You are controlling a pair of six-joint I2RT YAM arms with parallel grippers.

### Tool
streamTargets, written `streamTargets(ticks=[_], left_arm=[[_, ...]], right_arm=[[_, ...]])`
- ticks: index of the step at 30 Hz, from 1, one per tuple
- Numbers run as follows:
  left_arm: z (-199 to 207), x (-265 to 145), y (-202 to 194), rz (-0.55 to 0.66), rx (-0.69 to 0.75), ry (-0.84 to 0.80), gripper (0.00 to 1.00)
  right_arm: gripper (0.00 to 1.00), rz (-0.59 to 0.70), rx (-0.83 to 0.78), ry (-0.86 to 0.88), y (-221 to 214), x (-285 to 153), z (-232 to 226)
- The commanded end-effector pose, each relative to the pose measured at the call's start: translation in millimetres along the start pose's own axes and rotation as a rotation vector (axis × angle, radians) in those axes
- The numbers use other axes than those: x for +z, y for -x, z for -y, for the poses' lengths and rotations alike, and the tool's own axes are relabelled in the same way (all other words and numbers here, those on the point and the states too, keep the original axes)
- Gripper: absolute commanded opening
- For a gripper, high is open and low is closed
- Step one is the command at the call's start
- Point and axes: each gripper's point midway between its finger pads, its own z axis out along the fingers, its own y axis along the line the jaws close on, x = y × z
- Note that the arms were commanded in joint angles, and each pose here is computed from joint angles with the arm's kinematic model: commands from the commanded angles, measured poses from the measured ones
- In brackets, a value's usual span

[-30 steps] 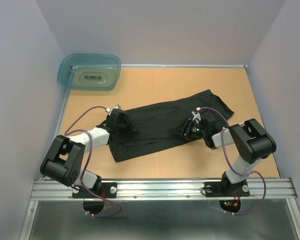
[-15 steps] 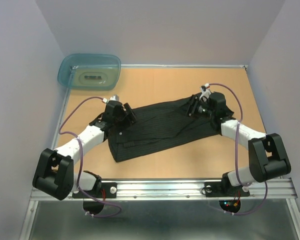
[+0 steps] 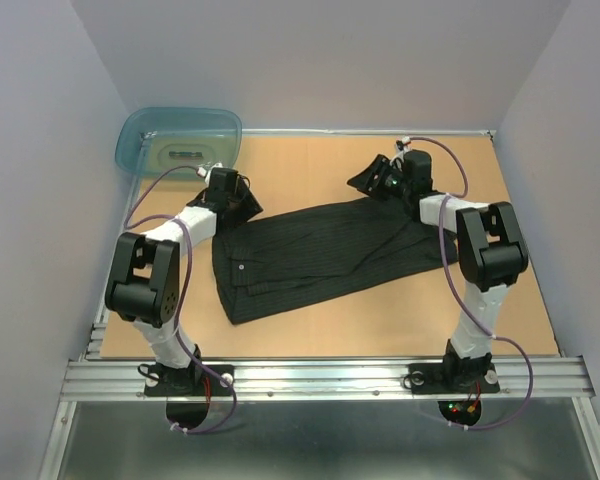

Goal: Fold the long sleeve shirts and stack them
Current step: Fold the shirt

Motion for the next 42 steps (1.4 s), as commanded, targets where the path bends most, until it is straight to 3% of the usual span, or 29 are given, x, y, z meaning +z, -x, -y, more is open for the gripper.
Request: streamTargets(ticks=[1, 6, 12, 18, 20, 27, 28, 34, 39, 42], left_arm=[[-26, 14, -1, -0.008, -0.018, 0.047, 0.62], [-69, 23, -21, -0.07, -0.118, 0.09, 0.59], [-96, 15, -33, -0.08, -0.193, 0.119, 0.59], [-105, 6, -37, -0.089, -0.226, 0.118, 0.59], [-100, 3, -37, -0.097, -0.219, 0.092, 0.59], [-80, -4, -30, -0.106, -0.179, 0.021, 0.6], [-79, -5, -29, -0.101, -0.173, 0.017, 0.6], [-81, -12, -34, -0.11, -0.17, 0.025, 0.6], [-87, -17, -39, -0.108, -0.17, 0.043, 0.6], [-92, -19, -43, -0.113, -0.172, 0.056, 0.6]], right_arm=[[0.55, 0.094, -0.001, -0.011, 31, 14, 28], [0.55, 0.126, 0.049, -0.094, 35, 18, 91], [0.55, 0.233, 0.144, -0.24, 63, -14, 181], [0.55, 0.313, 0.189, -0.288, 94, -45, 215], [0.55, 0.298, 0.169, -0.237, 100, -47, 200], [0.55, 0.181, 0.064, 0.031, 86, -20, 69], [0.55, 0.153, 0.035, 0.096, 73, -10, 33], [0.55, 0.057, 0.033, 0.338, 1, 27, -80], [0.55, -0.12, 0.043, 0.447, -82, 72, -124], [0.55, -0.178, 0.057, 0.455, -118, 92, -121]])
